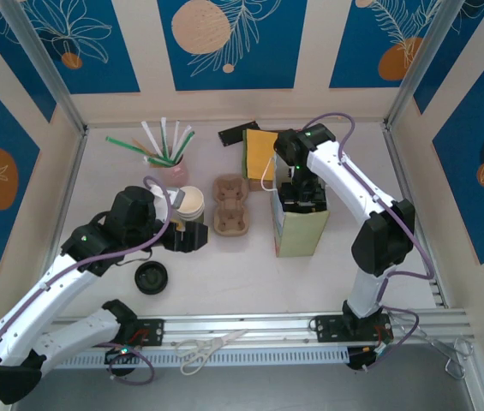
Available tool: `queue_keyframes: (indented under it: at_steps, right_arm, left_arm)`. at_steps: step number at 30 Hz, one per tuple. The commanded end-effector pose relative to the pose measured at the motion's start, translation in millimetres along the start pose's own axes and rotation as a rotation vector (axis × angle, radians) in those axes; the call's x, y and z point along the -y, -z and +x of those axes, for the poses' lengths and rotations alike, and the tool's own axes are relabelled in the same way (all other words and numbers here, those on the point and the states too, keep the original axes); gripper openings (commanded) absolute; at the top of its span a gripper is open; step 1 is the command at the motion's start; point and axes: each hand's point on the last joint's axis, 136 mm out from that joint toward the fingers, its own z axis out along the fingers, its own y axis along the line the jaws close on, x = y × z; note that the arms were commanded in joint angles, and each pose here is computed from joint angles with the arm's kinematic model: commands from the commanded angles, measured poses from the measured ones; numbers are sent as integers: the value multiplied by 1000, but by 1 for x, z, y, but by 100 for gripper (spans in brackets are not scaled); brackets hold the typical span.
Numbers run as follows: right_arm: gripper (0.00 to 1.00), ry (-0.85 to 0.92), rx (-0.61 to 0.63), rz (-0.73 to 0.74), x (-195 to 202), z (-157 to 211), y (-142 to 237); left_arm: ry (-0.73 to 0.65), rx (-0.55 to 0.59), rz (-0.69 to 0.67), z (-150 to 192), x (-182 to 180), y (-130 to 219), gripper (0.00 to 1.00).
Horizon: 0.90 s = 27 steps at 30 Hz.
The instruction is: Pack the takeout coffee
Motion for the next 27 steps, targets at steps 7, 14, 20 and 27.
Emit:
queue_keyframes:
  at_steps: [7, 14, 20, 27]
  right_arm:
    - [66, -35, 41, -51, -2, 1, 5]
    - [66, -35, 51, -56, -4, -1, 3]
    - [66, -40, 65, -62, -4, -3, 2]
    - [66, -42, 66, -68, -5, -3, 0]
  left_arm:
    - [67, 76, 37, -10, 4, -2, 100]
    - [99, 106, 70, -16, 9, -4, 100]
    - [107, 114, 66, -17, 8, -4, 100]
    - [110, 116, 78, -18, 10, -4, 100]
